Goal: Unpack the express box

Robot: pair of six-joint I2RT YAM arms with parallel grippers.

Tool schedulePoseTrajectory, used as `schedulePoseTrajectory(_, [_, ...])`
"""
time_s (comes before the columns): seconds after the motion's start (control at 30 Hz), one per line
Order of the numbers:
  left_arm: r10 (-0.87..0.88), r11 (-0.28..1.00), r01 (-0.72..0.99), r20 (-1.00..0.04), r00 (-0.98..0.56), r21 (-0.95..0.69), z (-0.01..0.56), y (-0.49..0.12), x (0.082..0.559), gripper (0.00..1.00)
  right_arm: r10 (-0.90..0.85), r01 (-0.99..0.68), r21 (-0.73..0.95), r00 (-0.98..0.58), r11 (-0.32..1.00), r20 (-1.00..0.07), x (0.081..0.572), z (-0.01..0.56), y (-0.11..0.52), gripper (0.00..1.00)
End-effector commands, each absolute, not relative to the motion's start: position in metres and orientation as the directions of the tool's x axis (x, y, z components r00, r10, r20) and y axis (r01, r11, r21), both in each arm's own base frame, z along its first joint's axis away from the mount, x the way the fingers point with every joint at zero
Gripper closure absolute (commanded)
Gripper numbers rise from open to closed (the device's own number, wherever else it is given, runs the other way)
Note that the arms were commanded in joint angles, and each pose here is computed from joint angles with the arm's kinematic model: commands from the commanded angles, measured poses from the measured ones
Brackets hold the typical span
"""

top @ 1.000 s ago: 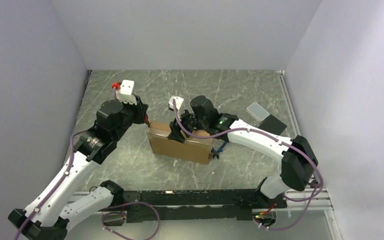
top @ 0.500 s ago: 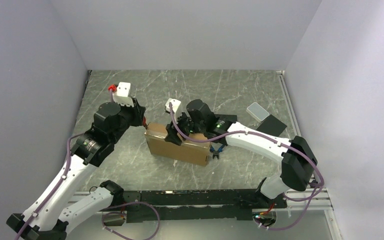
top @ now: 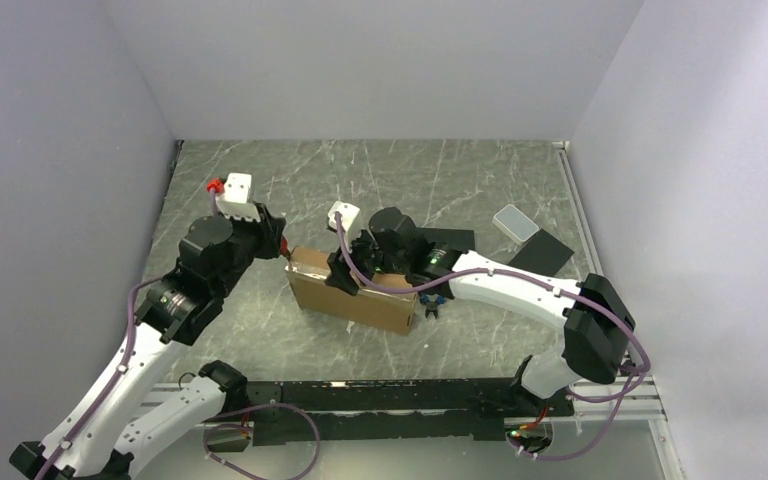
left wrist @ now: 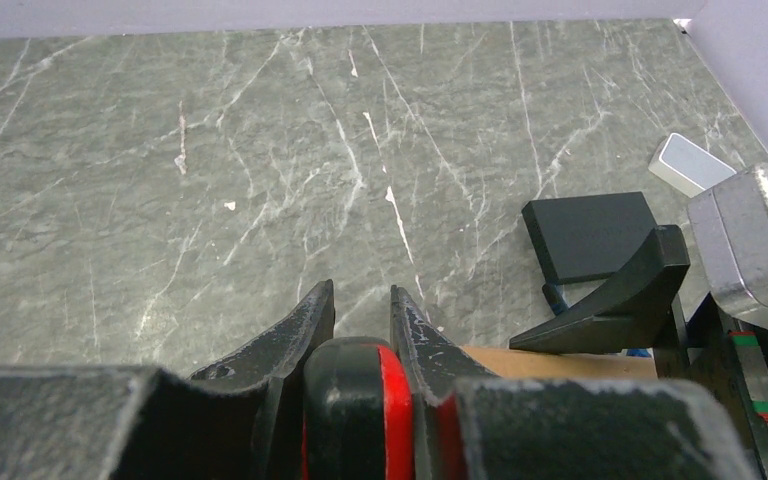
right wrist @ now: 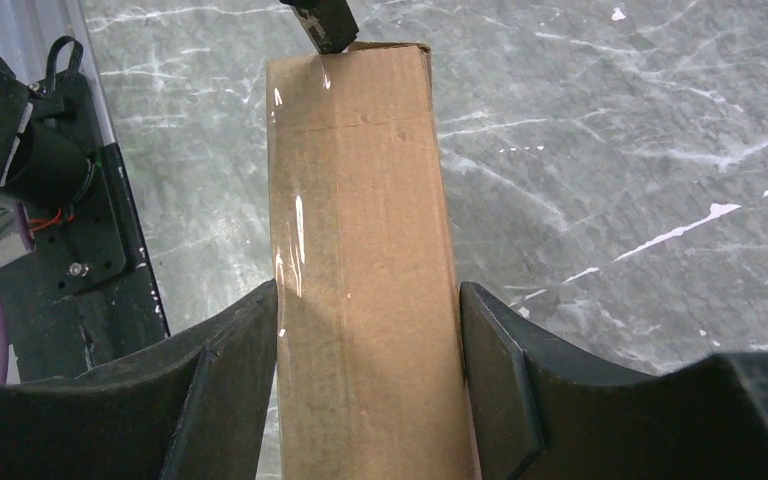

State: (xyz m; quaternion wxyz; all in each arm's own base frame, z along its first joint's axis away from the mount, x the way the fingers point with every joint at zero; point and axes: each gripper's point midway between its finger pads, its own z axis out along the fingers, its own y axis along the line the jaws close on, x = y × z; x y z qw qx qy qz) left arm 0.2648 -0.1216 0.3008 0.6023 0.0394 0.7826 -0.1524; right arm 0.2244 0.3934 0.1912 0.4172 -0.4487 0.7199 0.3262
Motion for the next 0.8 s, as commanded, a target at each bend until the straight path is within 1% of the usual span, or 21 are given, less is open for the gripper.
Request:
schedulePoseTrajectory(0.0, [-0.102, 0.936, 0.276, -0.920, -0.379, -0.218, 0.272, -0.125, 0.242, 1.00, -0.386, -0.854, 0.134, -0.360, 0.502, -0.849, 0.236, 0.160, 0.381, 0.39])
schedulePoseTrajectory(0.17, [-0.084, 0.912, 0.353, -0.936, -0.341, -0.210, 0.274, -0.132, 0.235, 1.00, -0.378, -0.860, 0.143, -0.358, 0.491, -0.854, 0.234, 0.161, 0.383, 0.40])
schedulePoseTrajectory(0.3, [-0.068, 0.928, 0.315, -0.922, -0.381, -0.198, 0.261, -0.126, 0.236, 1.00, -0.377, -0.856, 0.143, -0.361, 0.496, -0.853, 0.235, 0.160, 0.383, 0.40])
schedulePoseTrajectory(0.4, [-0.069, 0.922, 0.327, -0.918, -0.390, -0.208, 0.256, -0.129, 0.233, 1.00, -0.365, -0.852, 0.150, -0.366, 0.502, -0.856, 0.236, 0.161, 0.384, 0.40])
schedulePoseTrajectory(0.77, [-0.085, 0.921, 0.327, -0.927, -0.364, -0.212, 0.238, -0.121, 0.222, 1.00, -0.312, -0.817, 0.186, -0.404, 0.546, -0.860, 0.242, 0.161, 0.386, 0.41])
